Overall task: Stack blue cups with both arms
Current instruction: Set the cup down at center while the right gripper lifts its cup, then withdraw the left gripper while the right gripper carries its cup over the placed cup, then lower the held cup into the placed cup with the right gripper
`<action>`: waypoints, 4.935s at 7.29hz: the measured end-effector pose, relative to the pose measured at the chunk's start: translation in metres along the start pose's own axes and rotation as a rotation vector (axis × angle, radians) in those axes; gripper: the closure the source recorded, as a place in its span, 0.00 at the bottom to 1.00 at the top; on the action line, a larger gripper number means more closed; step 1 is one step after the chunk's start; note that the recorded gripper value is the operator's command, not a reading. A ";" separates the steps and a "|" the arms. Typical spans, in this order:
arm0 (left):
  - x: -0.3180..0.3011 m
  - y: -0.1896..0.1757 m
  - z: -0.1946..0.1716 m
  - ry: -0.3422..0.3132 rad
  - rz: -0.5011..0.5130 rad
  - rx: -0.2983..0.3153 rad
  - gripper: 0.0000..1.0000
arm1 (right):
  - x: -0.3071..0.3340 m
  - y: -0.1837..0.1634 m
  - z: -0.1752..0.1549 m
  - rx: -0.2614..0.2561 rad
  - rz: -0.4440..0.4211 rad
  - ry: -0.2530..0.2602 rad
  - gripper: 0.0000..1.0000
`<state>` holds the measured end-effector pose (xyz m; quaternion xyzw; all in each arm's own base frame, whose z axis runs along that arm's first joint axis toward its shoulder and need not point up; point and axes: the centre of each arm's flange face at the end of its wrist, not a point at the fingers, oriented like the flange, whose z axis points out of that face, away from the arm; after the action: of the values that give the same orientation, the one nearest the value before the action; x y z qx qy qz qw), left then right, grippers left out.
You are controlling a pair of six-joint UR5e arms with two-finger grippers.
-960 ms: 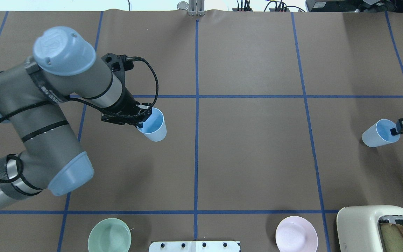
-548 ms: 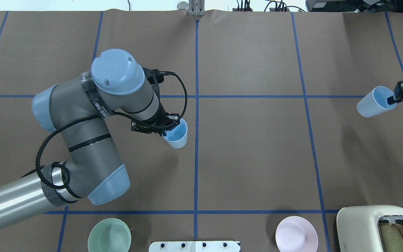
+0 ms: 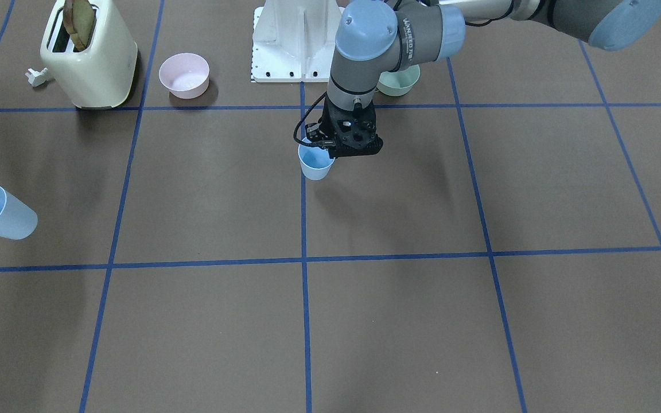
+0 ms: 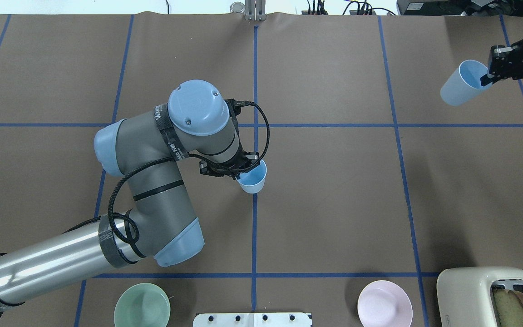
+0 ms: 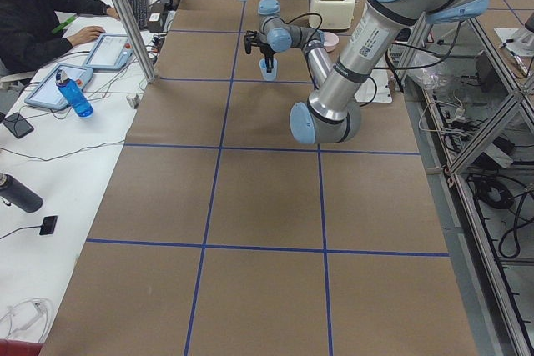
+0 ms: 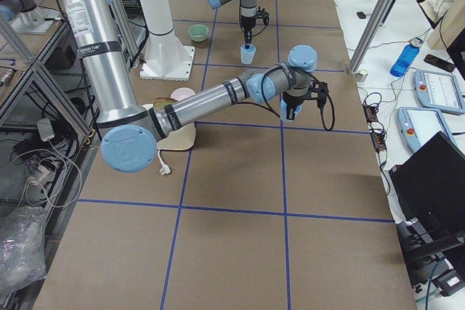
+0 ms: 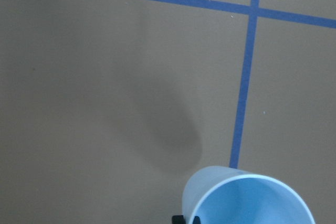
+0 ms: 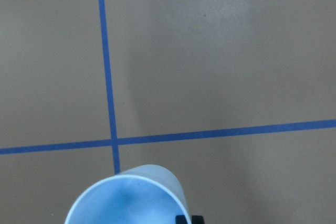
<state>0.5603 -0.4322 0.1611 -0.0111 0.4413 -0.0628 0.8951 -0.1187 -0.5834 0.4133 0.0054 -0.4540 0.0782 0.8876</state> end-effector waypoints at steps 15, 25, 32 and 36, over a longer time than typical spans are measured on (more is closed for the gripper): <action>-0.136 -0.070 -0.133 0.060 0.240 0.035 0.02 | -0.191 0.029 -0.017 -0.001 0.051 0.043 1.00; -0.424 -0.163 -0.235 0.000 0.449 0.090 0.02 | -0.428 0.206 0.088 0.060 0.154 0.066 1.00; -0.427 -0.165 -0.233 -0.003 0.447 0.086 0.02 | -0.442 0.250 0.140 0.072 0.129 0.101 1.00; -0.427 -0.166 -0.232 -0.003 0.446 0.085 0.02 | -0.439 0.253 0.148 0.067 0.125 0.104 1.00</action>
<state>0.1021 -0.5362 0.3689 0.1244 0.4284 0.1180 0.8872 -0.5265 -0.4043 0.1307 0.0028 -0.4037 0.1487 0.9027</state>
